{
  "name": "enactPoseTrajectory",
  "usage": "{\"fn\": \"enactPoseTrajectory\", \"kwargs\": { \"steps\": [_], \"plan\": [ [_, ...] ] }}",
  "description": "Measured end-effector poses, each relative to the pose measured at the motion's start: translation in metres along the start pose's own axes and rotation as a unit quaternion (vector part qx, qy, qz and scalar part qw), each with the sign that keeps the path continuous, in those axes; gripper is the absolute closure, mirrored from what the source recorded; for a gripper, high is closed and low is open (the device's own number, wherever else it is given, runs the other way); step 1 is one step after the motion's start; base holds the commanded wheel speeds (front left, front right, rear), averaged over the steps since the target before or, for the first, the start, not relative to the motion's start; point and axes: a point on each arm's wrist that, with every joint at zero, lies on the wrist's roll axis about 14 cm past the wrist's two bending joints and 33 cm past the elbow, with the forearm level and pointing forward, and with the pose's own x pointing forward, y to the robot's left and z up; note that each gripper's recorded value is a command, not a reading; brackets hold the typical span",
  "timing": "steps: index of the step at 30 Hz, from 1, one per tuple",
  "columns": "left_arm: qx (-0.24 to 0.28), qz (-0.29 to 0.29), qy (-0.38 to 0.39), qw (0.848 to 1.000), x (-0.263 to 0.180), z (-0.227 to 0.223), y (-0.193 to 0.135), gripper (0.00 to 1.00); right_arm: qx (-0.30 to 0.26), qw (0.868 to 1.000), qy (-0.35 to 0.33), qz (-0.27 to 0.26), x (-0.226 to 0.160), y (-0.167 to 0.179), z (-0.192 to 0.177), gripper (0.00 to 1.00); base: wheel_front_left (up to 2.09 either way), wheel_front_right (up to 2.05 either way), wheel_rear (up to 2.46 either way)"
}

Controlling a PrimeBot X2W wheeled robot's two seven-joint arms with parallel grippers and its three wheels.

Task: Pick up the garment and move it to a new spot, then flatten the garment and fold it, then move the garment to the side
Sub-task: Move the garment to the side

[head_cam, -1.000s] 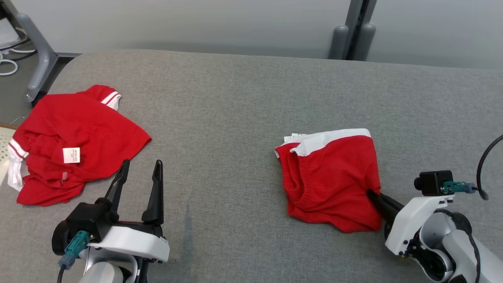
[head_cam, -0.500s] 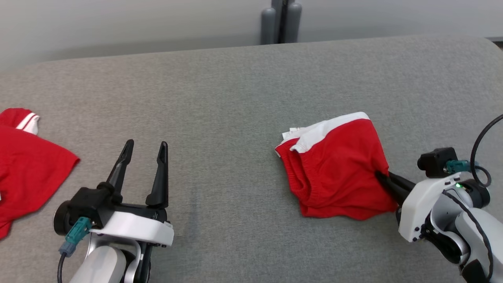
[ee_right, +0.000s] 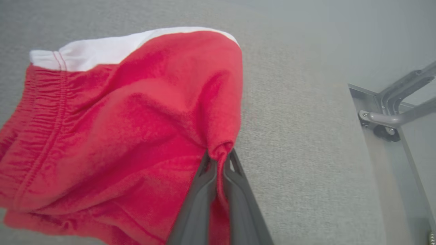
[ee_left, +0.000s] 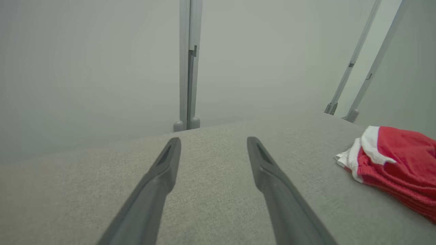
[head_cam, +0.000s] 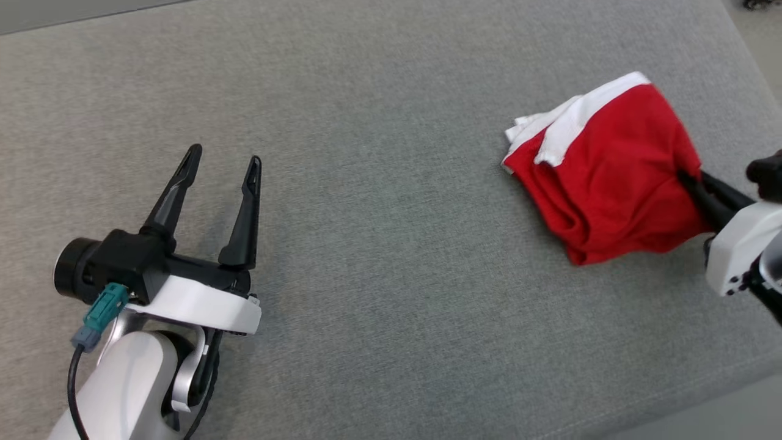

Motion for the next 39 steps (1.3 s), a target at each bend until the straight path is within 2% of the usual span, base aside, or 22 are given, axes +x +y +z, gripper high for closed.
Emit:
{"fn": "enactPoseTrajectory", "kwargs": {
  "steps": [1, 2, 3, 9, 10, 11, 12, 13, 20, 25, 32, 39],
  "plan": [
    [0.0, -0.009, 0.004, 1.0, 0.005, -0.004, -0.003, 0.0, -0.005, 1.0, 0.001, -0.017, -0.002, -0.013, -0.002, 1.0, 0.0, 0.0, 0.0],
    [-0.004, -0.063, 0.036, 0.997, 0.039, -0.039, -0.021, 0.0, -0.029, 0.992, -0.012, -0.121, -0.006, -0.094, 0.007, 1.0, 0.0, 0.0, 0.0],
    [-0.006, -0.077, 0.044, 0.996, 0.047, -0.051, -0.025, 0.0, -0.03, 0.987, -0.014, -0.155, -0.007, -0.117, 0.009, 1.0, 0.0, 0.0, 0.0],
    [-0.013, -0.091, 0.056, 0.994, 0.053, -0.067, -0.03, 0.0, -0.022, 0.983, 0.0, -0.182, -0.003, -0.131, -0.002, 1.0, 0.0, 0.0, 0.0],
    [-0.014, -0.091, 0.056, 0.994, 0.053, -0.068, -0.03, 0.0, -0.021, 0.983, -0.001, -0.183, -0.002, -0.131, -0.003, 0.93, 0.0, 0.0, 0.0],
    [-0.015, -0.091, 0.057, 0.994, 0.053, -0.069, -0.03, 0.0, -0.019, 0.983, 0.0, -0.184, -0.001, -0.131, -0.004, 0.76, 0.0, 0.0, 0.0],
    [-0.015, -0.091, 0.057, 0.994, 0.053, -0.069, -0.03, 0.0, -0.018, 0.982, -0.002, -0.186, 0.0, -0.132, -0.004, 0.11, 0.0, 0.0, 0.0],
    [-0.015, -0.09, 0.057, 0.994, 0.053, -0.069, -0.029, 0.0, -0.017, 0.982, -0.003, -0.188, 0.0, -0.132, -0.003, 0.0, 0.0, 0.0, 0.0],
    [-0.013, -0.089, 0.056, 0.994, 0.052, -0.065, -0.03, 0.0, 0.008, 0.977, -0.02, -0.21, -0.007, -0.14, 0.0, 0.0, 0.0, 0.0, 0.0],
    [-0.013, -0.086, 0.05, 0.995, 0.046, -0.056, -0.033, 0.0, 0.044, 0.969, -0.09, -0.225, -0.022, -0.143, 0.028, 0.0, 0.0, 0.0, 0.0],
    [-0.018, -0.063, 0.031, 0.997, 0.026, -0.03, -0.034, 0.0, 0.085, 0.951, -0.196, -0.225, -0.058, -0.114, 0.052, 0.0, 0.0, 0.0, 0.0],
    [-0.016, -0.026, 0.015, 0.999, 0.001, -0.009, -0.023, 0.0, 0.12, 0.939, -0.261, -0.187, -0.07, -0.055, 0.063, 0.0, 0.0, 0.0, 0.0]
  ]
}}
